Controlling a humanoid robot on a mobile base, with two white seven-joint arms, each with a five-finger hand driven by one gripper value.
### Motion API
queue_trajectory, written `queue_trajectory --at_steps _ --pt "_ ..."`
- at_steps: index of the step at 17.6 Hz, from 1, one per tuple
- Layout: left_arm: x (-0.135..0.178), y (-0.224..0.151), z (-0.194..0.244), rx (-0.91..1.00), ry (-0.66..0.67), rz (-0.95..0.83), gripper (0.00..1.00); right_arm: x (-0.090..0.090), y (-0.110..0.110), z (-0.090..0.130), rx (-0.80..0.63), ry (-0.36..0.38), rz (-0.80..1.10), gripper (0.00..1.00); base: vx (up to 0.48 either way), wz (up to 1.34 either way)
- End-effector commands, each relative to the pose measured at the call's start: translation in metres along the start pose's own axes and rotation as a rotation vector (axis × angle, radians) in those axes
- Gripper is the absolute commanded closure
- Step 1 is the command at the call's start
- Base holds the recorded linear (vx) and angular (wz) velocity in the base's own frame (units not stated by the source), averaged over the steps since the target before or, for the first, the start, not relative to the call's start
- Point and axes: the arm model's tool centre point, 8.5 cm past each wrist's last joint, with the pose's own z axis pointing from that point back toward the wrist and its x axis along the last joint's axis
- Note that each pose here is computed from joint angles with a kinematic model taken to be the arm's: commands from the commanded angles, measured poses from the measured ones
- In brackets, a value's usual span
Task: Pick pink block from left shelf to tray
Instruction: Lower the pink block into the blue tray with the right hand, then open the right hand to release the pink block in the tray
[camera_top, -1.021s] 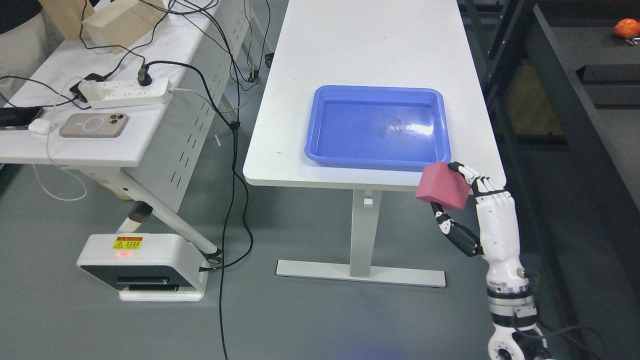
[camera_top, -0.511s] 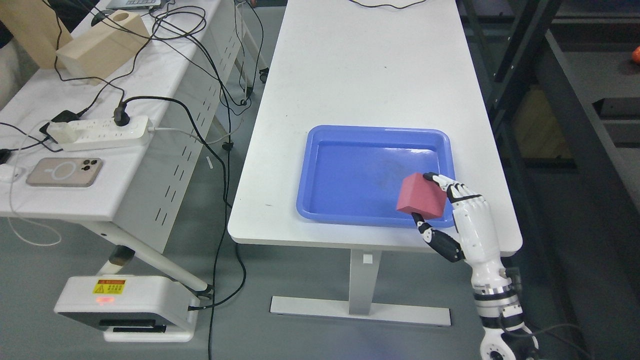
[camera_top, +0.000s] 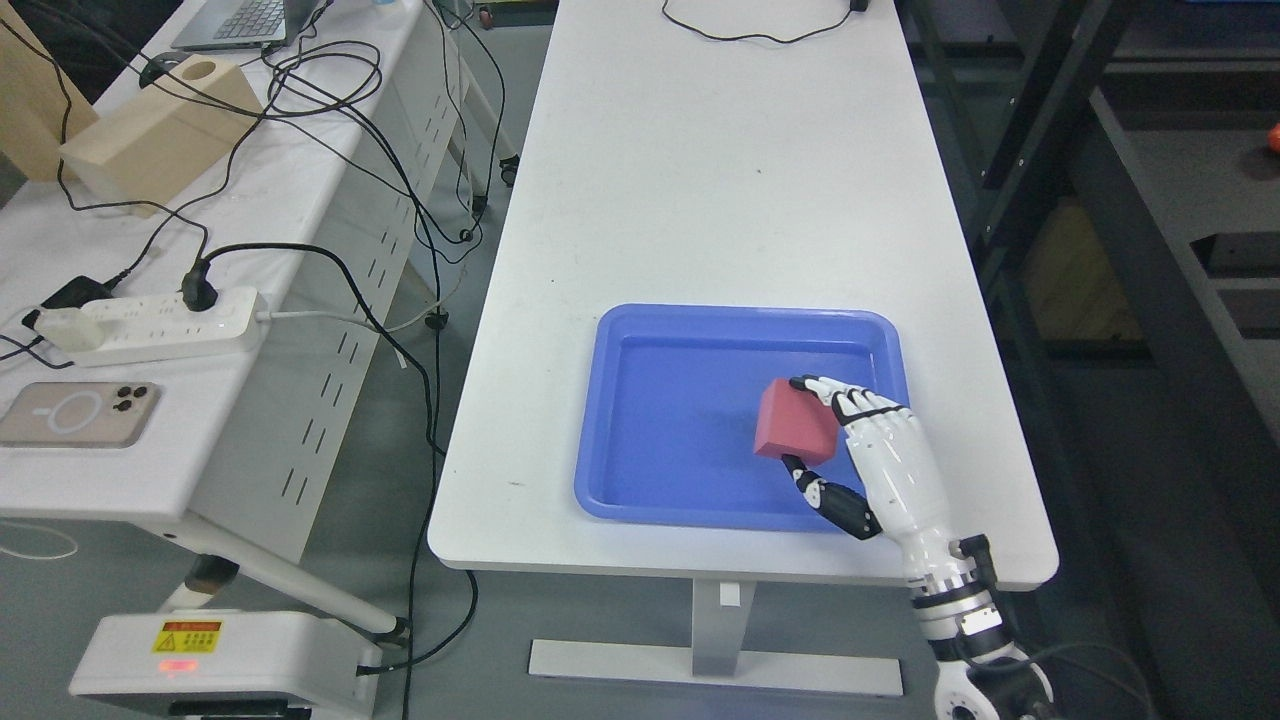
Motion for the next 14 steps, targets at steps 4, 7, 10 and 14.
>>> queue_trajectory --at_steps 4,7,10,14 --pt "0.0254 0.0094 -0.0010 0.014 -0.047 0.009 0.00 0.0113 0.0255 0.0058 0.124 -0.020 -0.003 0.86 0.105 0.00" --pt "0.0254 0.0094 -0.0010 0.014 -0.047 0.009 0.00 0.0042 0.0249 0.0064 0.119 0.052 -0.041 0.39 0.055 0.00" --pt "0.0254 0.0094 -0.0010 0.014 -0.047 0.009 0.00 0.0037 0.0240 0.0083 0.101 0.069 -0.094 0.29 0.030 0.00" --pt "0.0264 0.0094 -0.0010 0.014 -0.048 0.009 0.00 0.0032 0.0238 0.0115 0.093 0.082 -0.121 0.16 0.008 0.00"
